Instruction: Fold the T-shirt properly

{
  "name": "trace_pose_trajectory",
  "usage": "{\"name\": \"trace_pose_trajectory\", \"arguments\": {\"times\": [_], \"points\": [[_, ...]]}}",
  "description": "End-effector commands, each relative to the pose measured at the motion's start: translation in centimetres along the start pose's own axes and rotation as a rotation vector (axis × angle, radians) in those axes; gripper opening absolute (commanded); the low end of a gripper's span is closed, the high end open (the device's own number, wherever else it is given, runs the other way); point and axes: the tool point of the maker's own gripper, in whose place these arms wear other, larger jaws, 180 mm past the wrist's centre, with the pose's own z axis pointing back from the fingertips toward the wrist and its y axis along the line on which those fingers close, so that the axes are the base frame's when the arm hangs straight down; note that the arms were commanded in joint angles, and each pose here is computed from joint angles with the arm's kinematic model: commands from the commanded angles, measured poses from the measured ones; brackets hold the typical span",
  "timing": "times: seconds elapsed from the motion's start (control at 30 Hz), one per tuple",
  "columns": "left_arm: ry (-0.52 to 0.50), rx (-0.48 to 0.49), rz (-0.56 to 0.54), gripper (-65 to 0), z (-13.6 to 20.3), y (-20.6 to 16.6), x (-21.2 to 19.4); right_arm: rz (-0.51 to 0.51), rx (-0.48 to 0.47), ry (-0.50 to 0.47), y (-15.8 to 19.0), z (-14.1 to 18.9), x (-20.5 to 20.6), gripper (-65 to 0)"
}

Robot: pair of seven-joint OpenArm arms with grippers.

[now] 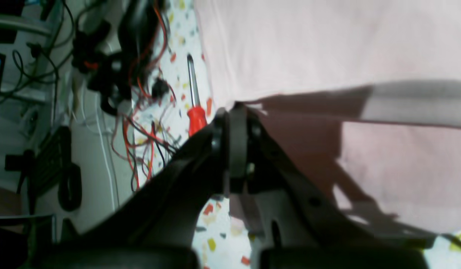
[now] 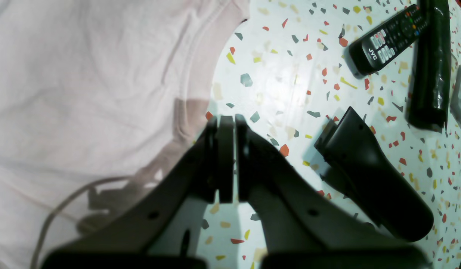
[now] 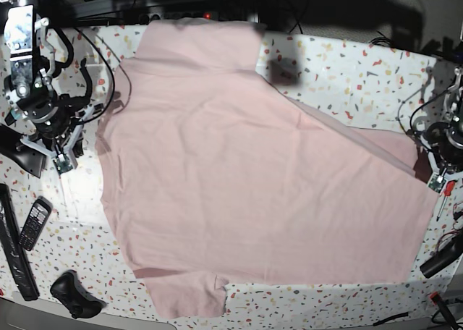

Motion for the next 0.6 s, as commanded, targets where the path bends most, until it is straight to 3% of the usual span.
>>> {"name": "trace_pose_trajectory", "arguments": {"times": [0.0, 0.13, 0.23, 0.3, 0.53, 0.57], "points": [[-0.045, 0.055, -0.002, -65.0, 0.0, 2.3, 1.3, 0.016, -0.029, -0.042, -1.2, 0.3, 1.3, -65.0], [-0.050, 0.056, -0.002, -65.0, 0.0, 2.4, 1.4, 0.016, -0.029, -0.040, -1.2, 0.3, 1.3, -65.0], [-0.065, 0.058, -0.001, -52.4, 0.0, 2.5, 1.8, 0.012, -0.026, -0.041, -1.1, 0.3, 1.3, -65.0], [-0.065, 0.065, 0.011, -47.3, -0.2, 2.7, 2.1, -0.004, -0.013, -0.046, -0.9, 0.3, 1.4, -65.0], [-0.030, 0.105, 0.096, -46.0, -1.2, 4.4, 3.5, -0.021, 0.002, -0.046, -0.5, 0.3, 1.4, -64.5], [-0.030, 0.109, 0.101, -46.0, -1.2, 4.6, 3.7, -0.021, 0.003, -0.044, -0.5, 0.3, 1.3, -60.4]]}}
